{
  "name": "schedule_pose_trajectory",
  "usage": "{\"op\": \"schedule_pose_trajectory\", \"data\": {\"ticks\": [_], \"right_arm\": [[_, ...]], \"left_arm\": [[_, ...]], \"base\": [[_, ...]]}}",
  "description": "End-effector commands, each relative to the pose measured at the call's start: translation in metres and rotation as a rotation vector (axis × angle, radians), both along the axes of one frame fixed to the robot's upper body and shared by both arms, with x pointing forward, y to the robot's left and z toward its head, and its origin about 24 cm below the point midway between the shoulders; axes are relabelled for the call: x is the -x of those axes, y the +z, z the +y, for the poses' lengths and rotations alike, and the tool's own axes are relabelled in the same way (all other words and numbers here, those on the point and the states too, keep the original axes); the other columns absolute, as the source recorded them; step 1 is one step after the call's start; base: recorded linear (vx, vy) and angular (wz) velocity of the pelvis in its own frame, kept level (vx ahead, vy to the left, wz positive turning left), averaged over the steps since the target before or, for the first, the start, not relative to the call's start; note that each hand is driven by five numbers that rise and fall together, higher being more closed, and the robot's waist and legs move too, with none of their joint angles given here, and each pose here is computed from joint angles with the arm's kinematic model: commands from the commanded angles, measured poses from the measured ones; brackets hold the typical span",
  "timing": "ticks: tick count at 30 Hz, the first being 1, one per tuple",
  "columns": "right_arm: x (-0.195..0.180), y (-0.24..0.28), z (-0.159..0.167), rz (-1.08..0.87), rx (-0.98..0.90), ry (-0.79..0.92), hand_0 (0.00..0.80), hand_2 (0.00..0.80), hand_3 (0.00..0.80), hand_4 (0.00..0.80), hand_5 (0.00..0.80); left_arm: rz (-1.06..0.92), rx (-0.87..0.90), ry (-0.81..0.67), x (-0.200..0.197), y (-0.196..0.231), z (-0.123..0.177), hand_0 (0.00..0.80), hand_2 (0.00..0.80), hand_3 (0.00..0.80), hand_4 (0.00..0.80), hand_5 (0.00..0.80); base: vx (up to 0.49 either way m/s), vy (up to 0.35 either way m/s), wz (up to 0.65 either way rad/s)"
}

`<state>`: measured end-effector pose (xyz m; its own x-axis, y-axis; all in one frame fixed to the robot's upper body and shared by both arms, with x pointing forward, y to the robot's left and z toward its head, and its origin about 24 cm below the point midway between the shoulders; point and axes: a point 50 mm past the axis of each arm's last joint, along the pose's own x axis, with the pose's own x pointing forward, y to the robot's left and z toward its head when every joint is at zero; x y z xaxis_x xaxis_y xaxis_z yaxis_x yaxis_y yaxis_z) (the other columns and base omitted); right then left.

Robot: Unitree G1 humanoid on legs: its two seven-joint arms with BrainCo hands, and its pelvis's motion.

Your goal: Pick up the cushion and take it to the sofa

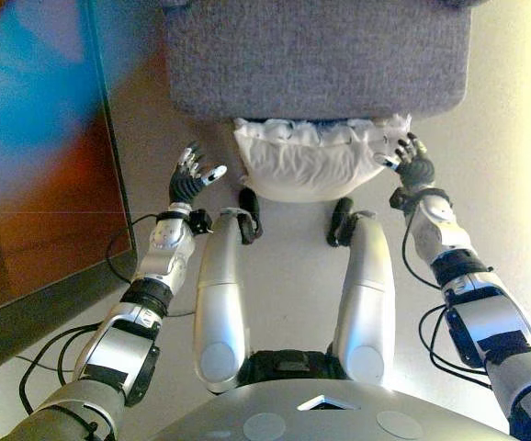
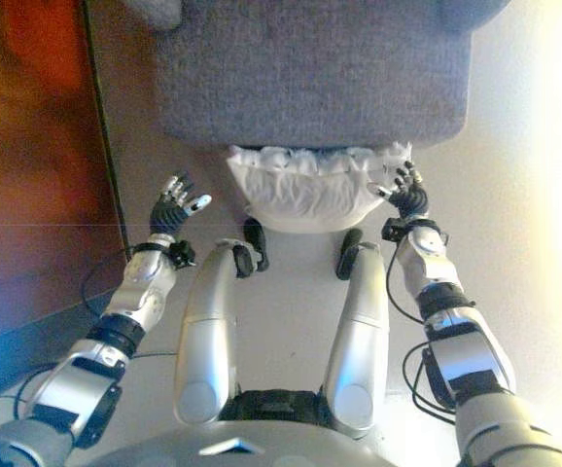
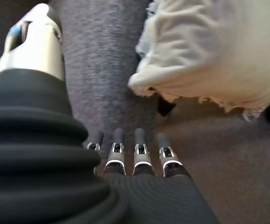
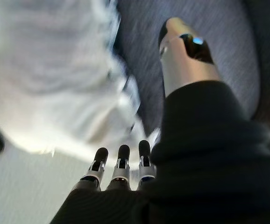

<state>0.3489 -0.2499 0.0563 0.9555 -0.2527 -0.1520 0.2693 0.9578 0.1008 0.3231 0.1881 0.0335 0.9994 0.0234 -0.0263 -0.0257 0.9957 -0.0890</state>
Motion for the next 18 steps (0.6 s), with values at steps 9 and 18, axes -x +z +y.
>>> {"op": "schedule_pose_trajectory", "data": {"ticks": [9, 18], "right_arm": [[0.020, 0.041, -0.052, -0.278, -0.037, -0.251, 0.000, 0.000, 0.000, 0.000, 0.000], [0.010, 0.040, -0.049, -0.168, 0.094, 0.033, 0.000, 0.000, 0.000, 0.000, 0.000]], "left_arm": [[-0.066, 0.014, -0.039, -0.003, 0.013, 0.003, 0.000, 0.000, 0.000, 0.000, 0.000], [-0.030, -0.003, -0.031, -0.022, 0.032, 0.023, 0.000, 0.000, 0.000, 0.000, 0.000]], "base": [[0.024, -0.016, -0.10], [0.020, -0.039, -0.07]]}}
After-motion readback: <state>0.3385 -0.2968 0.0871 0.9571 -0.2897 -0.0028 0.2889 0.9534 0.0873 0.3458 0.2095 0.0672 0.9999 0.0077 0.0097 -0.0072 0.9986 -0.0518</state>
